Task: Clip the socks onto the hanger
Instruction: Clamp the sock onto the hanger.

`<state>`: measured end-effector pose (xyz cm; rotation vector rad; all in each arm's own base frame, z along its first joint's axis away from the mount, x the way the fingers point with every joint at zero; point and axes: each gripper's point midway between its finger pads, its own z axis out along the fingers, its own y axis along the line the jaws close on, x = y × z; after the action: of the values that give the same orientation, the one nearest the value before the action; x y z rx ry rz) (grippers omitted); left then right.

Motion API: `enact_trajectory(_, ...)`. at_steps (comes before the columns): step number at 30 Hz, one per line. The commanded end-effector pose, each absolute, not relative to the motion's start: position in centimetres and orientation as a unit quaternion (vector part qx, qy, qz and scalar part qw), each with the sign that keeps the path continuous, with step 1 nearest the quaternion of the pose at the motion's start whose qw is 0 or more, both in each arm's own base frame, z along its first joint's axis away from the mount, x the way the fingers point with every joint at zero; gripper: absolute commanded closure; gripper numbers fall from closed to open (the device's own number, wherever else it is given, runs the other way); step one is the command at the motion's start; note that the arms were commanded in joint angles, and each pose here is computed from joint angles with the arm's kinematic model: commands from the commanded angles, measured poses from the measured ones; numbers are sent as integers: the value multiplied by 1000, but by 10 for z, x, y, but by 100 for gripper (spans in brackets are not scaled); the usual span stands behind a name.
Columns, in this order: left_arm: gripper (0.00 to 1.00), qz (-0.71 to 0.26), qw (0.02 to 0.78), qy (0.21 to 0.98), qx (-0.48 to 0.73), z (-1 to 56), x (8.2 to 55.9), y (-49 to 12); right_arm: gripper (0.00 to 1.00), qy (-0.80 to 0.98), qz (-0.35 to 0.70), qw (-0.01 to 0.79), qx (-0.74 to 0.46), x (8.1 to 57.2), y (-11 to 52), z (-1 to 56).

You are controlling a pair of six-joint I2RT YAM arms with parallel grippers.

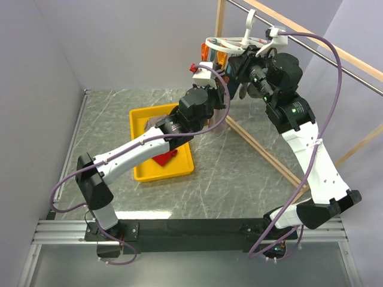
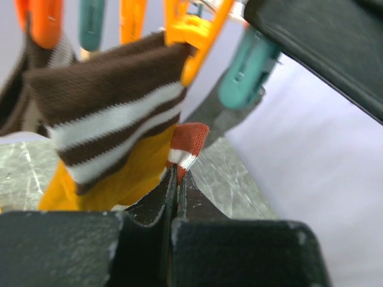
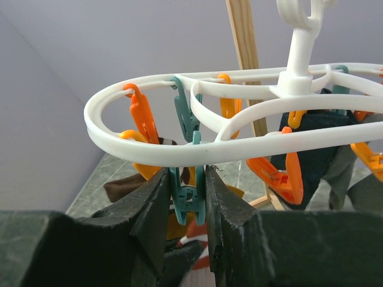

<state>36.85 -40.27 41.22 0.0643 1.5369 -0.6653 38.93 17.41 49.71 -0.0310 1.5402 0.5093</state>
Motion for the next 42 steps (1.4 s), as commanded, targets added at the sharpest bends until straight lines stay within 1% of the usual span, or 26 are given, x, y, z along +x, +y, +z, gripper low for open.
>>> enact_trajectory(1,100,-300,698,650,-4,450,369,-390,100,657,224,720,-10,378,163,529)
enact_trajectory(16,99,-311,704,638,24,460,366,-413,100,665,211,717,-10,381,162,521)
enact_trajectory(29,99,-313,717,622,30,472,361,-416,100,671,197,715,-9,385,161,518)
enact_trajectory(34,99,-313,713,626,45,467,361,-428,100,671,195,716,-5,385,160,518)
enact_trajectory(42,99,-309,727,613,17,479,362,-417,100,673,192,714,-7,385,160,515)
